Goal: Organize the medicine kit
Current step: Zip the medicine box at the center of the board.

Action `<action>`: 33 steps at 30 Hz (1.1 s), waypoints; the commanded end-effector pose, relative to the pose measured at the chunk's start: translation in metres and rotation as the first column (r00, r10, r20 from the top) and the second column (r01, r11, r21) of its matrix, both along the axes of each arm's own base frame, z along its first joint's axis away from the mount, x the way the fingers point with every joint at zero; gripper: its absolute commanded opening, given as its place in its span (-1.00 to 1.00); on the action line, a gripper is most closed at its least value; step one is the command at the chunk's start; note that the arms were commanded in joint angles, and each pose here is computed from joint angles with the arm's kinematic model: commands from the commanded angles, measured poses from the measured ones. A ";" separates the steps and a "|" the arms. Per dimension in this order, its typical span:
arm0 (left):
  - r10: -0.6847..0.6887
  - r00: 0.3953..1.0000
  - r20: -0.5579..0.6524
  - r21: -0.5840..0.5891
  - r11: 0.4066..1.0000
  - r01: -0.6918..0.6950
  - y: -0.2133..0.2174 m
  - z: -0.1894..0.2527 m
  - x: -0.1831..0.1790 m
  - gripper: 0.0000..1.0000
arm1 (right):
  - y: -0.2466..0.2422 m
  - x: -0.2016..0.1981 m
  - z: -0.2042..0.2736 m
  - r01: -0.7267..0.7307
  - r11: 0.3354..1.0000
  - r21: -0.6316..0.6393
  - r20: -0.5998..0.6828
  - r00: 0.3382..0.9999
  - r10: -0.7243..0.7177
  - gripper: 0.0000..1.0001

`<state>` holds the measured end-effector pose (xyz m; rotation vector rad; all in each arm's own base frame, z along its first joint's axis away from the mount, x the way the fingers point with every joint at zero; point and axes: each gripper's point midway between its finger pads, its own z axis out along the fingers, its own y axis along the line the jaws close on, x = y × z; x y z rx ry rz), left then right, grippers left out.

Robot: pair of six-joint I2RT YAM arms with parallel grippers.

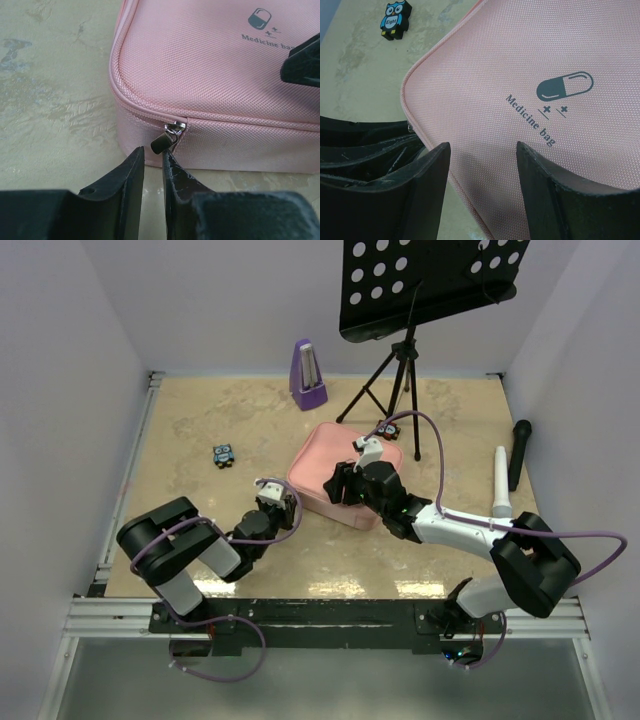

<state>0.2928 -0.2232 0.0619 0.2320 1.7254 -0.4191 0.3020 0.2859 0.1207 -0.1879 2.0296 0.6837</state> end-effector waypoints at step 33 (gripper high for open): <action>0.036 0.955 0.294 -0.266 0.963 0.045 -0.014 0.107 0.021 -0.50 | 0.004 -0.012 -0.017 -0.054 0.998 -0.025 -0.047 0.997 0.053 0.19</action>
